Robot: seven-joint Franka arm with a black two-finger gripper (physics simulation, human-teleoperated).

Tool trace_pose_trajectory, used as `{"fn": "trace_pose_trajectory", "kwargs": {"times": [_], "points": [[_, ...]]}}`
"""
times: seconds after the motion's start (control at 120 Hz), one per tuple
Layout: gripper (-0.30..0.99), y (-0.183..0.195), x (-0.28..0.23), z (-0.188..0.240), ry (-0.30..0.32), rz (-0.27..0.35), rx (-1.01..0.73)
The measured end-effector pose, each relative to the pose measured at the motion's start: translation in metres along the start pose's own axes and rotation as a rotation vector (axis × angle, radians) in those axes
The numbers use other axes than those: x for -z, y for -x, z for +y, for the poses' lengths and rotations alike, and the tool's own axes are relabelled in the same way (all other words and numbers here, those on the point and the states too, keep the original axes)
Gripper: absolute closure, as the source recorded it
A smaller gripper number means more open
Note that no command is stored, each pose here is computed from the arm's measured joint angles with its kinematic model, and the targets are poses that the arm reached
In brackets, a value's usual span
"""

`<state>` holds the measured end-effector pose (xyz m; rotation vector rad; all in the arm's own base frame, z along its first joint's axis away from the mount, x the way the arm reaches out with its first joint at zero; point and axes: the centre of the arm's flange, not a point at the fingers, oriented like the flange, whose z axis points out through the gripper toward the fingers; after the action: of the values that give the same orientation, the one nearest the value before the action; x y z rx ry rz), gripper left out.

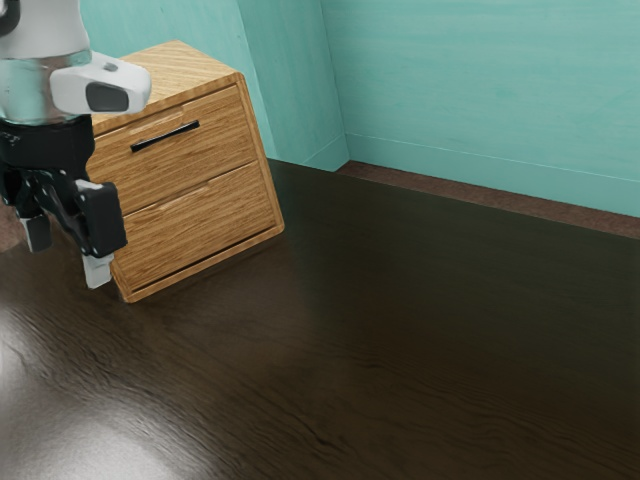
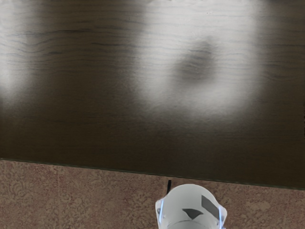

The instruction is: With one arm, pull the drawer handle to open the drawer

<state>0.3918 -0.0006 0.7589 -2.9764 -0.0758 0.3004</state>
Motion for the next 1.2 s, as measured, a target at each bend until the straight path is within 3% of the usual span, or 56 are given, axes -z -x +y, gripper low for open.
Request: {"fn": "trace_pose_trajectory", "kwargs": {"times": [0.15,0.35,0.55,0.625,0.7,0.775,1.008,1.2], "points": [[0.00,-0.034,0.007,0.011,-0.014,0.149,0.000],[0.00,-0.033,0.035,0.011,-0.011,0.246,0.028],[0.00,-0.059,0.027,0.027,-0.064,0.242,-0.034],[0.00,-0.101,0.013,0.021,-0.063,0.213,-0.053],[0.00,-0.156,0.010,0.001,-0.058,0.231,-0.063],[0.00,-0.193,-0.008,-0.047,-0.086,0.241,-0.031],[0.00,-0.259,-0.042,-0.091,-0.226,0.330,-0.189],[0.19,-0.284,-0.052,-0.125,-0.305,0.370,-0.284]]}}
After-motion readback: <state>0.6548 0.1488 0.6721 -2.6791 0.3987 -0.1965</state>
